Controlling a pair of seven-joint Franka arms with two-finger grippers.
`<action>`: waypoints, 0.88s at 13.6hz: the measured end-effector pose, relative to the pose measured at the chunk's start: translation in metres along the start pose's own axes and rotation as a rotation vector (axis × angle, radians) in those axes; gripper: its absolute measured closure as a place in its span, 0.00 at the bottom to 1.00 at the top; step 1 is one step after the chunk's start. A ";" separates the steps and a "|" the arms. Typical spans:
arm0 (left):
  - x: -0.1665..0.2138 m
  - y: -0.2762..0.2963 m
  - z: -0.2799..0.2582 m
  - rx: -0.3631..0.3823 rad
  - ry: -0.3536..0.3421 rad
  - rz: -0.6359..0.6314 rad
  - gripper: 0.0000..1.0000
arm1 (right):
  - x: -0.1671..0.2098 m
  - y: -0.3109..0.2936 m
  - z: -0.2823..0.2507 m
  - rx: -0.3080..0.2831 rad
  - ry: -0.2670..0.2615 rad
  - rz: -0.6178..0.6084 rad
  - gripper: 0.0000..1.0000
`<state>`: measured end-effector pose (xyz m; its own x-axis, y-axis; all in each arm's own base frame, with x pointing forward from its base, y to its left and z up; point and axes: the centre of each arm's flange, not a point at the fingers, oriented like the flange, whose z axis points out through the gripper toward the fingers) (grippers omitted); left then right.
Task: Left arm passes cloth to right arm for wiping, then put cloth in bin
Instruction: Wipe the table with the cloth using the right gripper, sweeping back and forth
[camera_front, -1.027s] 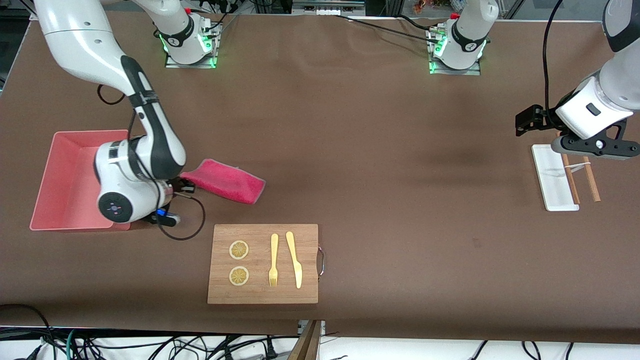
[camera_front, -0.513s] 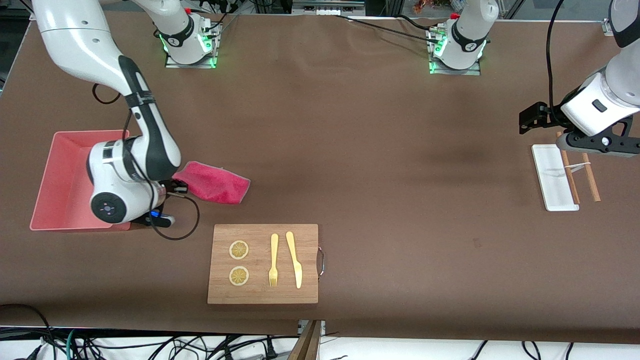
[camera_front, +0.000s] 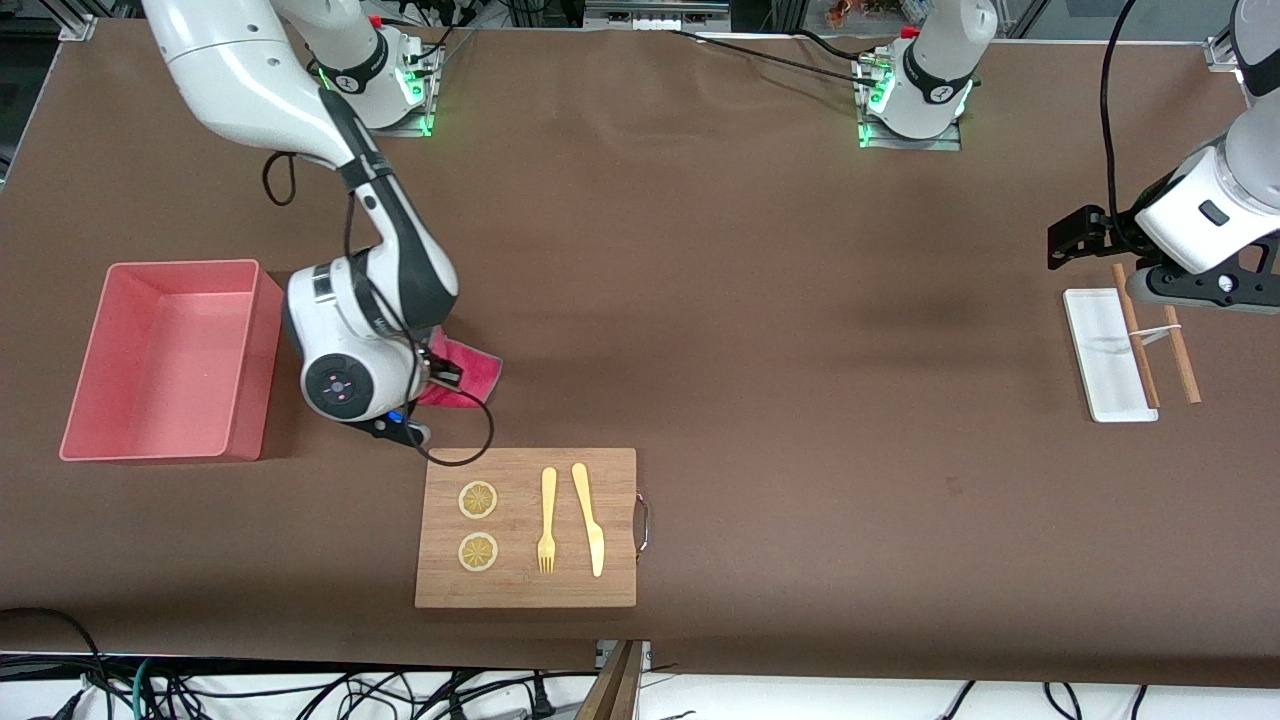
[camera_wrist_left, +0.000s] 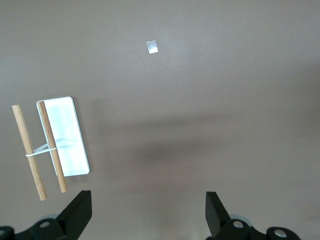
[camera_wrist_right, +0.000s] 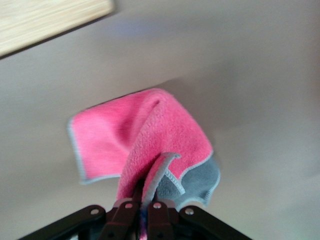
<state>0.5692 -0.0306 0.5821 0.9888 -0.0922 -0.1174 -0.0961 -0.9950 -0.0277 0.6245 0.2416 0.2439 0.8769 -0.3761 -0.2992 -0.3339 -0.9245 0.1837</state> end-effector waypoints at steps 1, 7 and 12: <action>0.002 0.000 0.000 0.000 0.002 0.000 0.00 | -0.010 -0.016 0.001 0.012 0.017 0.024 0.98; 0.016 -0.002 -0.004 -0.002 0.018 -0.001 0.00 | -0.074 -0.104 0.003 0.120 0.033 0.161 0.98; 0.017 0.001 -0.004 -0.002 0.019 0.003 0.00 | -0.107 -0.148 0.003 0.233 0.030 0.247 0.98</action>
<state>0.5864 -0.0331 0.5843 0.9904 -0.0963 -0.0990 -0.0993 -0.9947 -0.0256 0.5786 0.4187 0.2458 0.7682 -0.5921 -0.2435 -0.6048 -0.7959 0.0273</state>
